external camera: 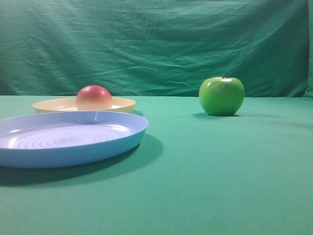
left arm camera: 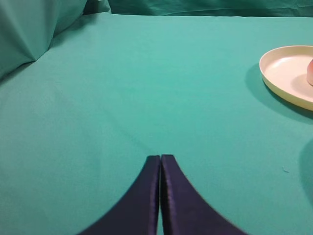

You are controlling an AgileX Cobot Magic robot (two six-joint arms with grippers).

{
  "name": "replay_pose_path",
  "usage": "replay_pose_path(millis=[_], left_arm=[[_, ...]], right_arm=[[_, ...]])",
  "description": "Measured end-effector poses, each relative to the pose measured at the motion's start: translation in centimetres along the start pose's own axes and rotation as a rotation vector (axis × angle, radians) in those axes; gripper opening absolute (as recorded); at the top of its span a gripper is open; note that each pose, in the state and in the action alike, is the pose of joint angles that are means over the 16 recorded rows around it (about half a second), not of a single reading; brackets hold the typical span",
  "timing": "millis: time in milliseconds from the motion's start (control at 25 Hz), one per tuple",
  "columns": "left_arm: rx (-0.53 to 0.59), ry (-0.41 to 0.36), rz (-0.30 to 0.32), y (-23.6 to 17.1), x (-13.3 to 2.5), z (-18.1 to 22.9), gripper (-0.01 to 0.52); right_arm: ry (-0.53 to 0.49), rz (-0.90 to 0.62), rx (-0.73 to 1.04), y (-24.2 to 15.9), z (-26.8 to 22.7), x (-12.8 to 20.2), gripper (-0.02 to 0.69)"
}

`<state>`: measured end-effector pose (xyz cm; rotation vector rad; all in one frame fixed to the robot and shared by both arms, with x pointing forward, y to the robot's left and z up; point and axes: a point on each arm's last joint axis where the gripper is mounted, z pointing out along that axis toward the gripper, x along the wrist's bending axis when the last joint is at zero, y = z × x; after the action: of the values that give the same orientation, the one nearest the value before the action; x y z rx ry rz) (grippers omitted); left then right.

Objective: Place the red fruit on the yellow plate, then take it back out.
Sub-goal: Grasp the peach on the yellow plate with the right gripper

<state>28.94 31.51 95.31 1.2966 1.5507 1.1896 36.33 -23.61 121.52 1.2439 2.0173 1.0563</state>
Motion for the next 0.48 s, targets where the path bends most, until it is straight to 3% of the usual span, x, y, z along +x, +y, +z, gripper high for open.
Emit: replay_pose_path(millis=[480], left_arm=[[0.0, 0.0, 0.0, 0.0, 0.0, 0.0, 0.0]], right_arm=[[-0.155, 0.191, -0.249, -9.7, -0.6, -1.6, 0.0]])
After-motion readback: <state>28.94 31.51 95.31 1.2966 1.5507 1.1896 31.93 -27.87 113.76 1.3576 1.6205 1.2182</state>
